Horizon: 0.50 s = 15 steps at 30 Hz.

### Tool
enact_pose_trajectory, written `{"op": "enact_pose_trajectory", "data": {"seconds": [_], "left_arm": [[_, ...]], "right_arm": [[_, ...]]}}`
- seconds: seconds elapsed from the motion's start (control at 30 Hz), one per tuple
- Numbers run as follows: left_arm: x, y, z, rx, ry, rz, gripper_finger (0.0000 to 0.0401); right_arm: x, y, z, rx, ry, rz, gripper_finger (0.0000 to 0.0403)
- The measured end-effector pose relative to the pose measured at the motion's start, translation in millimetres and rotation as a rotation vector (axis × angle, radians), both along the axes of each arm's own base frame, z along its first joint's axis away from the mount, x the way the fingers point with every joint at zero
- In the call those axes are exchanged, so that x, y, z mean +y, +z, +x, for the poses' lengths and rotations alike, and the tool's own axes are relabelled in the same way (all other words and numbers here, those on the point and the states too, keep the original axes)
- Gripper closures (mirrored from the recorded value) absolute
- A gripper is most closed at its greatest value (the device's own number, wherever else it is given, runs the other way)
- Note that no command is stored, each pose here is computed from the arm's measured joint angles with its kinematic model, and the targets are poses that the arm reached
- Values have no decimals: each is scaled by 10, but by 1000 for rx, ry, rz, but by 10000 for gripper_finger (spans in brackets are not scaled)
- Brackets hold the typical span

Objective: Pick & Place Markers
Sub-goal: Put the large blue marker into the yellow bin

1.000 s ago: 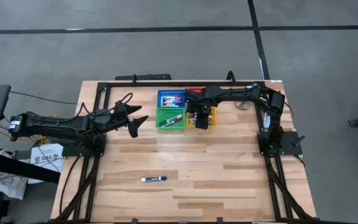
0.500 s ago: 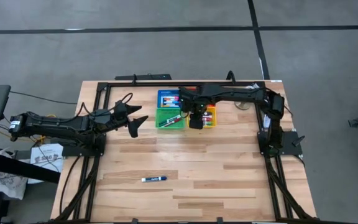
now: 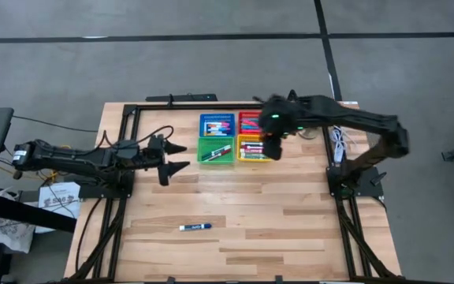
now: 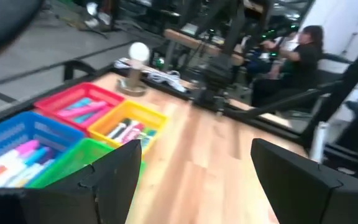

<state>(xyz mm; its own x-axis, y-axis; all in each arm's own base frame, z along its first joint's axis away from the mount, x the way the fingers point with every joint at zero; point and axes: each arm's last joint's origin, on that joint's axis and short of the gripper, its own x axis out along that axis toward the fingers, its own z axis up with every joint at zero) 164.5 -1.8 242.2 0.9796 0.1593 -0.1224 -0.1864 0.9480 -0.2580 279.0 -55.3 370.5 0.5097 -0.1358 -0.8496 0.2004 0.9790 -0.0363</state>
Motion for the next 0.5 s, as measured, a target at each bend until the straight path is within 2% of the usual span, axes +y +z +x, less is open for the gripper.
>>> {"op": "enact_pose_trajectory", "data": {"seconds": [0.13,0.3,0.5], "left_arm": [[-95,110,50,-18,-52,-33,98],[-265,323,272,-10,-130,-33,99],[-457,404,703,170,-205,-29,100]], "right_arm": [[85,105,-395,-150,-48,11,276],[210,39,-836,-335,-85,37,278],[346,-123,-1222,-470,-106,100,278]]}}
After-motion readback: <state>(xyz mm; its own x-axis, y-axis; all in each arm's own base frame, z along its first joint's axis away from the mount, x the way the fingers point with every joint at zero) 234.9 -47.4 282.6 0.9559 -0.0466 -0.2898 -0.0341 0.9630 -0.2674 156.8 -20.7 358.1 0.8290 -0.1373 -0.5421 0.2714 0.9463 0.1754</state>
